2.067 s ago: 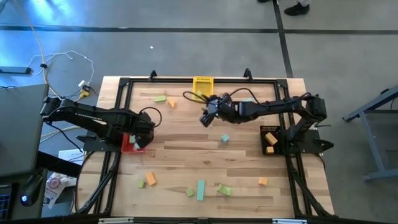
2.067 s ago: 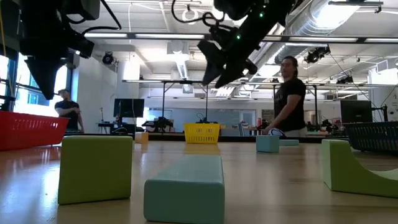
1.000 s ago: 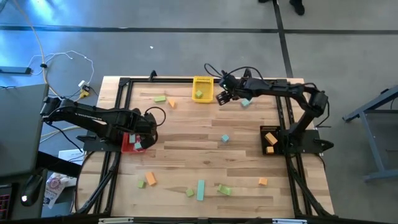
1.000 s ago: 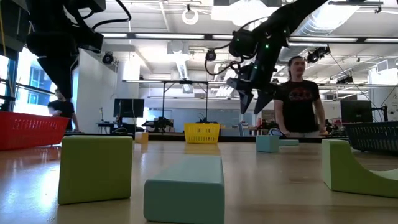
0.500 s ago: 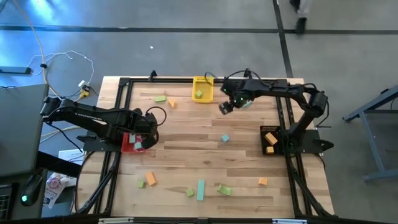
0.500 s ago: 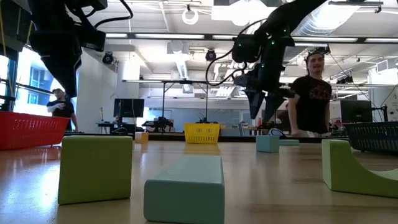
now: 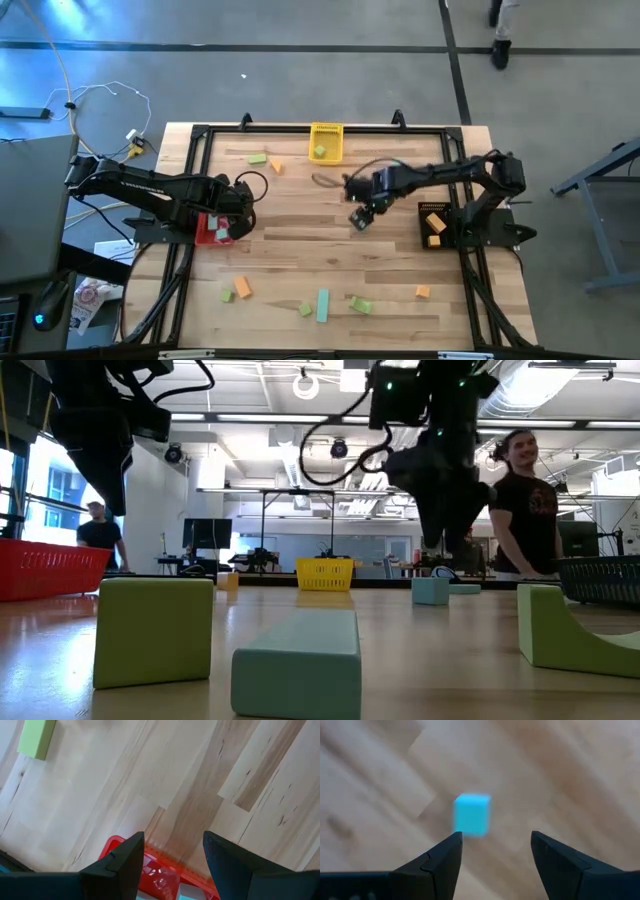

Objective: Sort & place blocks by color
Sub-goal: Put the green block into the yellow bin

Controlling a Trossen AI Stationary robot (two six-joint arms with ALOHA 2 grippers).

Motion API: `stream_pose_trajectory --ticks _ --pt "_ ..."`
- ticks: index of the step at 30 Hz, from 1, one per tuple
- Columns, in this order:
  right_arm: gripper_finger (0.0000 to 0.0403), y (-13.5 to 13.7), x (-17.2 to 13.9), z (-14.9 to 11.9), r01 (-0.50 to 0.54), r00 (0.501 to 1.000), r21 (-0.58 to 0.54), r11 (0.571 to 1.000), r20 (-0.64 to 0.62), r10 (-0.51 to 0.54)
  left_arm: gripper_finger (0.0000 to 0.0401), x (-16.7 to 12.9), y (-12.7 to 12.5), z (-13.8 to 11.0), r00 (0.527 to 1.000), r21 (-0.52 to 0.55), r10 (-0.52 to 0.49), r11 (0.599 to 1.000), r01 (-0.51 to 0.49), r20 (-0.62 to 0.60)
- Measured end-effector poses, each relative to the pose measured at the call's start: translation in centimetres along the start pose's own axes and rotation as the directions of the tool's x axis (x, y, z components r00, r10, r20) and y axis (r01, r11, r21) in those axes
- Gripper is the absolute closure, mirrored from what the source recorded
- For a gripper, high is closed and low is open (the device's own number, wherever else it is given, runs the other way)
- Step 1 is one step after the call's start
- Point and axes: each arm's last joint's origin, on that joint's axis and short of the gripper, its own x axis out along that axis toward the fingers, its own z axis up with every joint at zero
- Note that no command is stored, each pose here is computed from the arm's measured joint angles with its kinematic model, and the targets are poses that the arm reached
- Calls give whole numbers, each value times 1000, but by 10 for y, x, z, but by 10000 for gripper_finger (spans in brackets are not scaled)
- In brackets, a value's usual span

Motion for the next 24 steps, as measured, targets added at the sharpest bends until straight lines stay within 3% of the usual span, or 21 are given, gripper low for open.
stream_pose_trajectory --ticks 10,15,24 --pt "181 62 -3 -72 -60 998 -135 989 1 61 212 0 -1 1 1000 -6 -10 1000 10 15" --pt "181 88 -6 -106 -119 989 -179 977 65 132 211 0 -2 4 999 -12 -23 1000 23 35" --pt "181 126 -18 -153 -290 908 -263 920 229 351 211 -1 -6 9 994 -2 -58 998 58 91"
